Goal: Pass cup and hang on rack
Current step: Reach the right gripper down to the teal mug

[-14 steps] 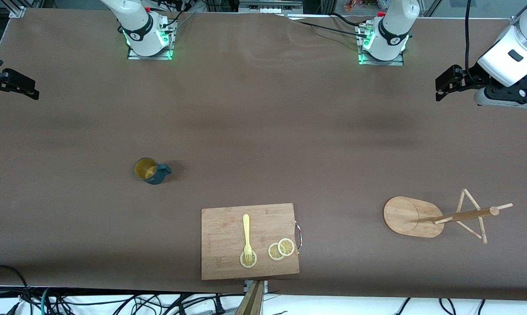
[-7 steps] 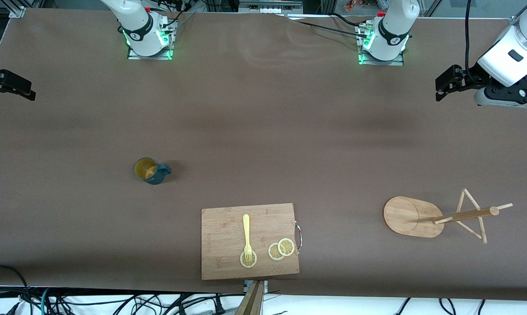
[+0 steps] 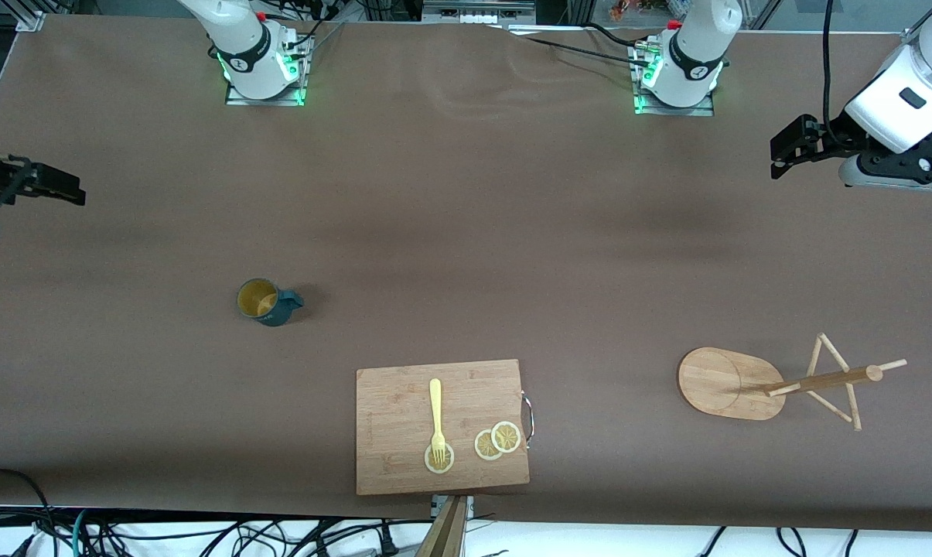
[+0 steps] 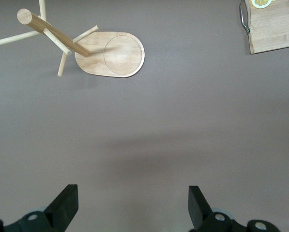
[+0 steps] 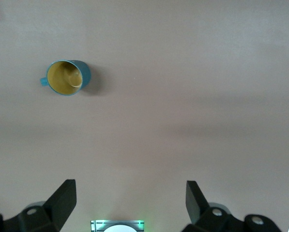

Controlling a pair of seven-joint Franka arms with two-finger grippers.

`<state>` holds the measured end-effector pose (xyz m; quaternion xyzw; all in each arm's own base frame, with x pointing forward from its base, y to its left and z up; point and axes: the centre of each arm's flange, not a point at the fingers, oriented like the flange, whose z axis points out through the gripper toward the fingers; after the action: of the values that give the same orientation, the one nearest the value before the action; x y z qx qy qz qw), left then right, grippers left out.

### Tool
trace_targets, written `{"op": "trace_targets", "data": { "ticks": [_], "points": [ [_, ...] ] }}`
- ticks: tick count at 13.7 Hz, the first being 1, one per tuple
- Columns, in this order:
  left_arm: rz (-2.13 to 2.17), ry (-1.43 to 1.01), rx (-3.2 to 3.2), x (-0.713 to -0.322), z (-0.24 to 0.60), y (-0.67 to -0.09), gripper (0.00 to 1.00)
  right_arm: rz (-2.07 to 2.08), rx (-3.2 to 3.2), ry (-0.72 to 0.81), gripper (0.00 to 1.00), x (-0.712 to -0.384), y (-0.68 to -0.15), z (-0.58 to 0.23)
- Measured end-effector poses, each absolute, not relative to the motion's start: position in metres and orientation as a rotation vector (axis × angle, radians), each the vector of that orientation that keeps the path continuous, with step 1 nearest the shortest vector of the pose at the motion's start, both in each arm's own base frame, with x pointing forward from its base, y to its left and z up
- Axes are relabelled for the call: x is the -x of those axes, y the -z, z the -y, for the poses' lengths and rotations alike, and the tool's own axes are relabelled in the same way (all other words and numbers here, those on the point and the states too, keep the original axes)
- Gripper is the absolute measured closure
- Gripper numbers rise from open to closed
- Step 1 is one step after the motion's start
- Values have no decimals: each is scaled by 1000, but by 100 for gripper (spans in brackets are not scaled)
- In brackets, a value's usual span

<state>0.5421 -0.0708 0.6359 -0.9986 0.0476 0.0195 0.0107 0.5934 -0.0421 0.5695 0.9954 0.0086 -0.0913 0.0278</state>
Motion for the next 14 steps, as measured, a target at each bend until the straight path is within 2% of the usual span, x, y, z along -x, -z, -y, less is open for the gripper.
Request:
{"op": "trace_targets", "data": {
  "ticks": [6,11,14],
  "points": [
    [-148,-59,3116,-542,71,-636,0,-28,-3170,286,0,-631,-505,29],
    [-146,-57,3117,-542,70,-637,0,-14,-3184,284,0,-660,-406,-9],
    [-142,-57,3117,-542,69,-637,0,19,-3179,222,0,-659,-344,-39]
  ]
}}
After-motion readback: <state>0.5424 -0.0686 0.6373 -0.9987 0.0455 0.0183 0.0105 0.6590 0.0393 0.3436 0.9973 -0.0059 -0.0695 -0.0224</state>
